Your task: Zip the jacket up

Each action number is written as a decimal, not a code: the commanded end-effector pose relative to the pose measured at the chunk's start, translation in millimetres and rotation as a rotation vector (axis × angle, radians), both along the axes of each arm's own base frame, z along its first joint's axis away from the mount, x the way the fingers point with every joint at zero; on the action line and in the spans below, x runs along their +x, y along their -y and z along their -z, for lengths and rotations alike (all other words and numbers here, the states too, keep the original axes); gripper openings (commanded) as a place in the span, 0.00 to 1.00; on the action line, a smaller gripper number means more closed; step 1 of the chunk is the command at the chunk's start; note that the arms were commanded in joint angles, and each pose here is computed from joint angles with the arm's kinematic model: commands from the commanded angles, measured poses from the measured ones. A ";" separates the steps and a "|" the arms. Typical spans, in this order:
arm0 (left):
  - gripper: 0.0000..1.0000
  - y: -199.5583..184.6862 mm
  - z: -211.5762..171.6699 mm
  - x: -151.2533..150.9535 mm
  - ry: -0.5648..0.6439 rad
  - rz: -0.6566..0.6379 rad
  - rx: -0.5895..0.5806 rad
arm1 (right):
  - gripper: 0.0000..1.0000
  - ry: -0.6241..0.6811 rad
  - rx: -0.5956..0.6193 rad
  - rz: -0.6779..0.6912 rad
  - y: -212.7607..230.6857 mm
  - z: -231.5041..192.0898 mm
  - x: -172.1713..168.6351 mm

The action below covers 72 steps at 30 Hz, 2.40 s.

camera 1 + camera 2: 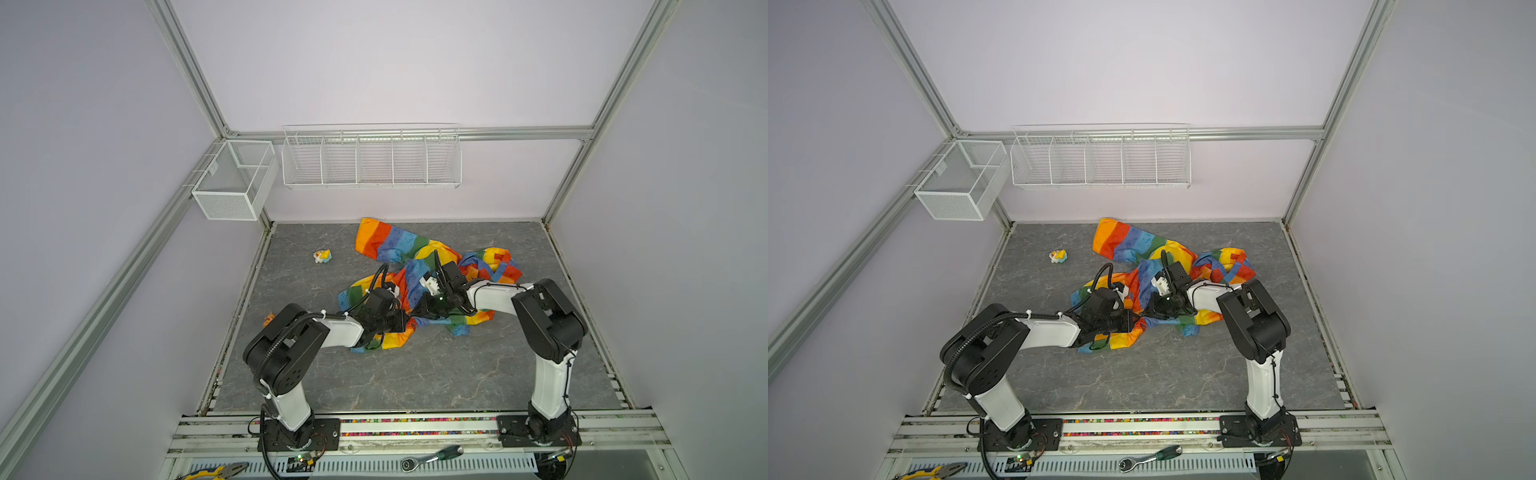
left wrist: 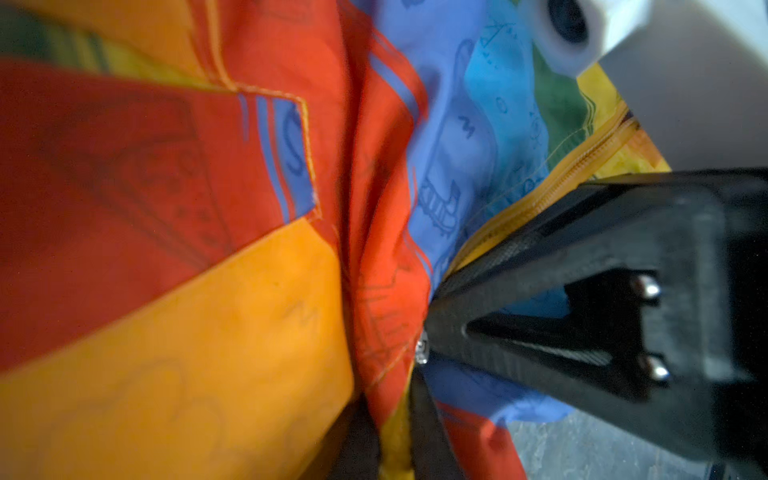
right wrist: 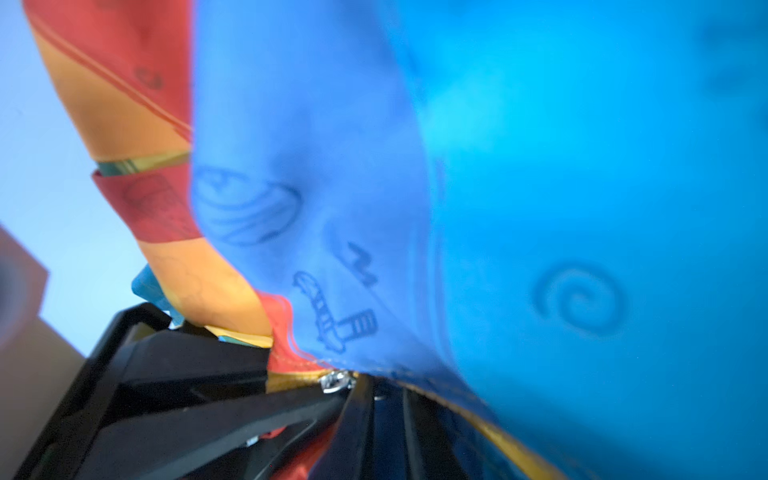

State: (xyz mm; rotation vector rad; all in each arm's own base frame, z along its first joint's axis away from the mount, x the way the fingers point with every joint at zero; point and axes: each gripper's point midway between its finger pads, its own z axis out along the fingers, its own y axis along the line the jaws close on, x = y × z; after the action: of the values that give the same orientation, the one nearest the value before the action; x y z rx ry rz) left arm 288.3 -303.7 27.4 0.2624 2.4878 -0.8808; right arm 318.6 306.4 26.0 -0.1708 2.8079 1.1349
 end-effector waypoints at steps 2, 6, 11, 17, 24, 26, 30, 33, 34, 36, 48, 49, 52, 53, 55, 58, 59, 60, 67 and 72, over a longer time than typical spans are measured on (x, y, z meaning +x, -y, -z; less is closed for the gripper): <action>0.09 -26.2 33.4 -33.2 -0.142 0.004 0.121 | 0.27 0.005 -0.029 0.051 15.8 -8.8 -5.7; 0.13 -26.7 29.4 -29.9 -0.140 -0.010 0.110 | 0.30 0.023 -0.008 0.026 10.9 -22.2 -11.9; 0.20 -25.5 31.4 -29.5 -0.162 -0.023 0.095 | 0.29 0.009 -0.010 -0.023 1.0 -16.3 -26.2; 0.25 -32.0 32.7 -24.4 -0.192 -0.075 0.051 | 0.23 0.002 -0.020 -0.037 1.3 -8.3 -43.2; 0.24 -34.0 32.6 -24.2 -0.214 -0.093 0.008 | 0.18 0.000 -0.029 -0.034 5.4 -4.6 -48.5; 0.25 -33.5 31.0 -23.9 -0.214 -0.101 -0.014 | 0.17 -0.005 -0.034 -0.035 5.4 -1.7 -48.7; 0.35 -33.1 27.3 -24.0 -0.217 -0.115 -0.056 | 0.16 -0.010 -0.039 -0.030 5.5 3.0 -47.9; 0.37 -33.6 23.1 -22.4 -0.213 -0.123 -0.090 | 0.15 -0.013 -0.045 -0.026 6.8 5.9 -48.0; 0.37 -33.9 21.6 -21.9 -0.213 -0.128 -0.104 | 0.15 -0.014 -0.047 -0.025 7.1 7.0 -47.8; 0.38 -33.4 18.4 -20.5 -0.210 -0.130 -0.132 | 0.15 -0.016 -0.048 -0.027 7.2 8.6 -48.2; 0.44 -22.9 15.5 -14.5 -0.230 -0.121 -0.187 | 0.14 -0.024 -0.048 -0.023 7.3 13.7 -48.0; 0.44 -22.0 16.1 -14.2 -0.231 -0.118 -0.186 | 0.14 -0.024 -0.047 -0.022 7.4 13.7 -47.6; 0.43 -21.7 16.4 -10.3 -0.231 -0.130 -0.183 | 0.14 -0.026 -0.049 -0.023 7.7 14.6 -48.0; 0.40 -21.5 16.7 -9.1 -0.229 -0.133 -0.182 | 0.14 -0.026 -0.049 -0.023 7.7 15.0 -48.3; 0.29 -20.0 14.7 -6.5 -0.227 -0.137 -0.186 | 0.14 -0.025 -0.051 -0.023 8.2 15.4 -48.4; 0.09 -18.5 6.6 -2.0 -0.204 -0.142 -0.202 | 0.14 -0.025 -0.045 -0.012 9.7 14.0 -47.4; 0.05 -17.5 3.0 -1.0 -0.196 -0.139 -0.206 | 0.14 -0.023 -0.038 -0.006 10.2 12.1 -46.2; 0.01 -16.3 -2.8 0.3 -0.181 -0.132 -0.211 | 0.15 -0.022 -0.028 0.007 11.5 9.2 -43.8; 0.00 -6.8 -59.4 5.3 -0.034 -0.035 -0.265 | 0.29 0.021 0.104 0.113 16.2 -34.9 -25.9; 0.00 1.2 -89.6 6.5 0.019 0.018 -0.307 | 0.37 0.082 0.203 0.187 17.6 -79.4 -10.1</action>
State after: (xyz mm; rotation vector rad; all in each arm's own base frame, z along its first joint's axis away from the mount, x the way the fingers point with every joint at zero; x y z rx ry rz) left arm 292.7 -296.9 93.8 0.1000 2.3551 -1.2138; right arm 298.1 284.9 74.1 0.0120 2.6613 1.2371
